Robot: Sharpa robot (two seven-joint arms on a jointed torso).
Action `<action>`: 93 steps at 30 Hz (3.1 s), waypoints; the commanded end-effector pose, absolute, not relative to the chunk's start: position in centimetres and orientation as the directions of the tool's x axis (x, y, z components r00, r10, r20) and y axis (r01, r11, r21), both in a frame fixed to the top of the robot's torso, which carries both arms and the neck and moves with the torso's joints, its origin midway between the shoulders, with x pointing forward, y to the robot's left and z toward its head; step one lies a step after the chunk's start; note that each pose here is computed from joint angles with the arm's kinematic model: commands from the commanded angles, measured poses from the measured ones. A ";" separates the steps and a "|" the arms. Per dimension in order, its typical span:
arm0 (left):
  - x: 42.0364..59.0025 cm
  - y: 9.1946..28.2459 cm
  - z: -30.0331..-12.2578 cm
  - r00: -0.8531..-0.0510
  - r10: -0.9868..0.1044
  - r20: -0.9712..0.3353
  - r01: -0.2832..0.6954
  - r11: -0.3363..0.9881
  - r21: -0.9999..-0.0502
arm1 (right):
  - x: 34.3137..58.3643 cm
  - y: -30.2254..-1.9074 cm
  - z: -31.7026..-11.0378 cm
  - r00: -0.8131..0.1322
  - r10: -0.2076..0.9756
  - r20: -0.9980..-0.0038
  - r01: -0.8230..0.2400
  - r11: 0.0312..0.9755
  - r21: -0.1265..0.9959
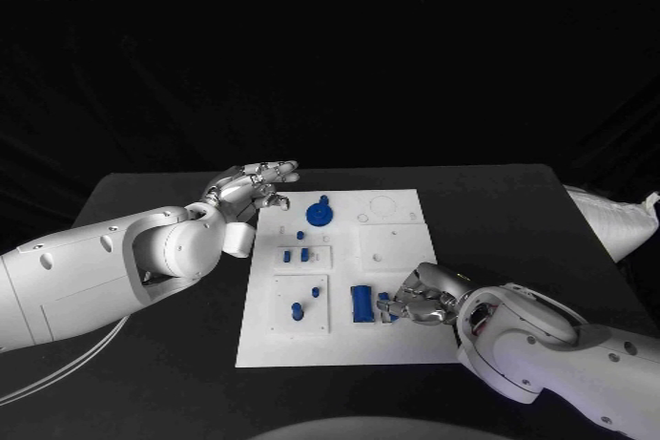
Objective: Assemble the parts on the task board
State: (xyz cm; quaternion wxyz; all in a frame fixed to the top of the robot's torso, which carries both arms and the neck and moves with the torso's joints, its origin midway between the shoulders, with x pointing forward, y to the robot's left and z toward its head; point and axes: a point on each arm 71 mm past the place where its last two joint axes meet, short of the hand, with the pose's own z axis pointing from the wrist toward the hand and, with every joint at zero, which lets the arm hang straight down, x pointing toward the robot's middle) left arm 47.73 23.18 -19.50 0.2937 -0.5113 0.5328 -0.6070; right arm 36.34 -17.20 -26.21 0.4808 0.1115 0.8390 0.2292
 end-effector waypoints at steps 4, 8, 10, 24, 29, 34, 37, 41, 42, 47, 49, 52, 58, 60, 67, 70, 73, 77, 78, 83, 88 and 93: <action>47.7 22.9 -19.4 -0.325 -0.892 0.314 -0.186 -0.265 -0.946 | 36.2 -16.9 -26.2 -0.520 0.397 -0.756 -0.046 0.871 0.489; 47.7 22.9 -19.4 -0.325 -0.892 0.314 -0.187 -0.265 -0.946 | 36.2 -16.9 -26.2 -0.518 0.397 -0.758 -0.049 0.871 0.489; 47.7 22.9 -19.4 -0.325 -0.892 0.314 -0.187 -0.265 -0.946 | 36.2 -16.9 -26.2 -0.516 0.396 -0.760 -0.051 0.871 0.488; 47.7 23.1 -19.4 -0.322 -0.894 0.313 -0.187 -0.264 -0.946 | 35.9 -17.4 -25.7 -0.496 0.399 -0.771 -0.059 0.870 0.489; 47.8 23.2 -19.4 -0.320 -0.895 0.312 -0.187 -0.263 -0.947 | 35.9 -17.8 -25.5 -0.492 0.393 -0.777 -0.060 0.875 0.481; 47.8 23.1 -19.5 -0.321 -0.894 0.312 -0.188 -0.263 -0.946 | 35.9 -18.1 -25.6 -0.504 0.371 -0.780 -0.069 0.883 0.464; 47.8 23.1 -19.5 -0.321 -0.894 0.312 -0.189 -0.263 -0.946 | 35.8 -18.1 -25.7 -0.517 0.353 -0.780 -0.081 0.886 0.456; 47.8 23.0 -19.5 -0.322 -0.894 0.313 -0.189 -0.263 -0.946 | 35.8 -18.0 -25.8 -0.522 0.344 -0.781 -0.091 0.887 0.452; 47.8 23.0 -19.5 -0.323 -0.893 0.313 -0.190 -0.263 -0.946 | 35.9 -18.0 -25.8 -0.517 0.347 -0.782 -0.091 0.886 0.454; 47.8 22.9 -19.7 -0.323 -0.892 0.315 -0.192 -0.264 -0.945 | 36.5 -18.7 -25.6 -0.467 0.441 -0.767 -0.070 0.846 0.529; 47.8 22.9 -19.9 -0.322 -0.893 0.316 -0.194 -0.264 -0.945 | 37.0 -19.1 -25.5 -0.453 0.505 -0.735 -0.072 0.801 0.594; 47.9 22.9 -20.3 -0.314 -0.896 0.315 -0.195 -0.263 -0.945 | 38.0 -19.5 -25.3 -0.464 0.602 -0.651 -0.091 0.698 0.710; 49.0 23.0 -21.3 -0.286 -0.909 0.304 -0.190 -0.257 -0.947 | 41.2 -20.9 -24.0 -0.463 0.772 -0.436 -0.077 0.455 0.887; 49.4 23.0 -21.7 -0.278 -0.912 0.301 -0.189 -0.256 -0.948 | 42.5 -21.6 -23.7 -0.446 0.821 -0.358 -0.051 0.376 0.925; 51.4 22.8 -22.9 -0.245 -0.926 0.285 -0.168 -0.249 -0.954 | 46.8 -23.5 -23.6 -0.324 0.933 -0.157 -0.006 0.163 0.987; 52.1 23.1 -23.2 -0.223 -0.936 0.273 -0.160 -0.242 -0.957 | 48.2 -24.1 -23.8 -0.285 0.948 -0.138 -0.015 0.139 0.990; 52.7 23.2 -23.5 -0.201 -0.944 0.261 -0.150 -0.234 -0.961 | 49.3 -24.5 -24.0 -0.260 0.958 -0.118 -0.017 0.118 0.993; 53.7 23.2 -23.9 -0.157 -0.959 0.237 -0.129 -0.218 -0.967 | 50.8 -24.6 -24.5 -0.232 0.969 -0.085 -0.021 0.082 0.996; 53.9 23.2 -23.9 -0.143 -0.963 0.229 -0.123 -0.212 -0.969 | 51.2 -24.5 -24.6 -0.227 0.971 -0.075 -0.022 0.072 0.997; 54.3 23.1 -24.0 -0.121 -0.969 0.216 -0.108 -0.204 -0.973 | 52.1 -24.3 -24.8 -0.224 0.973 -0.053 -0.023 0.049 0.999; 53.8 22.8 -24.2 -0.143 -0.964 0.224 -0.143 -0.204 -0.969 | 51.6 -24.2 -24.8 -0.187 0.975 -0.118 -0.005 0.120 0.993; 52.6 22.1 -24.2 -0.123 -0.975 0.187 -0.126 -0.172 -0.977 | 50.6 -23.0 -24.2 -0.150 0.985 -0.083 -0.014 0.082 0.997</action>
